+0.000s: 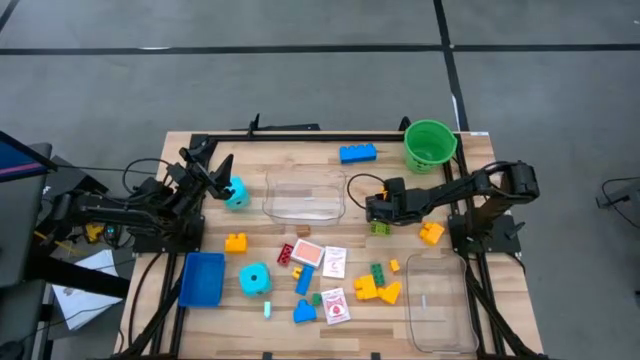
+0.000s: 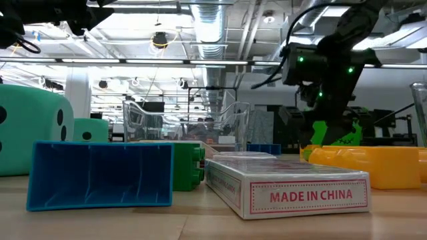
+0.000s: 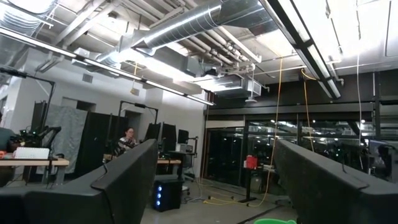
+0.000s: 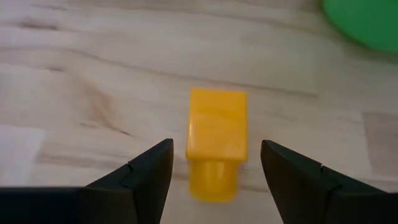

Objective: Pick & Place Toys
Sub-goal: Put the yellow game piece into the top transparent bin

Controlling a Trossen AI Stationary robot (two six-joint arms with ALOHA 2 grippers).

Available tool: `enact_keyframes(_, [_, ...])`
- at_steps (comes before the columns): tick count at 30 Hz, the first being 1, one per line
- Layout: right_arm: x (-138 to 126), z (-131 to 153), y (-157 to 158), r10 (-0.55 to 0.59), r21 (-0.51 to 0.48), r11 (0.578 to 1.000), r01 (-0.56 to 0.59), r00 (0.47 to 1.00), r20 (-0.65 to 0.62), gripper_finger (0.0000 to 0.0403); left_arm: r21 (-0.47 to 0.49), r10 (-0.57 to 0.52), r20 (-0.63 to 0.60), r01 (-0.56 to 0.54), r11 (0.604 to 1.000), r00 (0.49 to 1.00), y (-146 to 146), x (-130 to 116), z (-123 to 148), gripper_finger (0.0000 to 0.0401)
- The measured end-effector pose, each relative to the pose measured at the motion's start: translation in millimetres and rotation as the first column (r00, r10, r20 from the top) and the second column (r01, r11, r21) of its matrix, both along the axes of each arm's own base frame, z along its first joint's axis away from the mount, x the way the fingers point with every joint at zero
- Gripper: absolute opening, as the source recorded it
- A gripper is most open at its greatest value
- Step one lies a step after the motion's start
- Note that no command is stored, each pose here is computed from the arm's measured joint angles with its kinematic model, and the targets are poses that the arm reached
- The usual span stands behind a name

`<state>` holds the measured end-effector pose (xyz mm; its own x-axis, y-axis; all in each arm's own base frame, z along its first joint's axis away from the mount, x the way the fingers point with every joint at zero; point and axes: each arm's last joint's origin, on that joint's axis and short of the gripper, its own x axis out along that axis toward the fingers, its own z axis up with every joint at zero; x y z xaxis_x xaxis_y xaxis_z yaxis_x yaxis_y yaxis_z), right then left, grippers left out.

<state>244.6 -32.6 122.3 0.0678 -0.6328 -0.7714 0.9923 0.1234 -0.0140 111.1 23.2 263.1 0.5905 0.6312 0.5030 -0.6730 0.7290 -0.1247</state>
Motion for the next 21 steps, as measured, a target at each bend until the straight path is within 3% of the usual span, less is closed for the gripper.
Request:
enact_keyframes(14, [1, -14, -4, 0.002, 0.026, 1.000, 0.000, 0.998, -0.057, 0.0230, 0.000, -0.001, -0.004, 0.001, 1.000, 1.000, 0, 0, 0, 0.0315])
enact_keyframes(21, [2, -14, -4, 0.012, 0.029, 1.000, -0.011, 0.999, -0.052, 0.0179, 0.000, -0.001, -0.004, 0.001, 1.000, 1.000, 0, 0, 0, 0.0315])
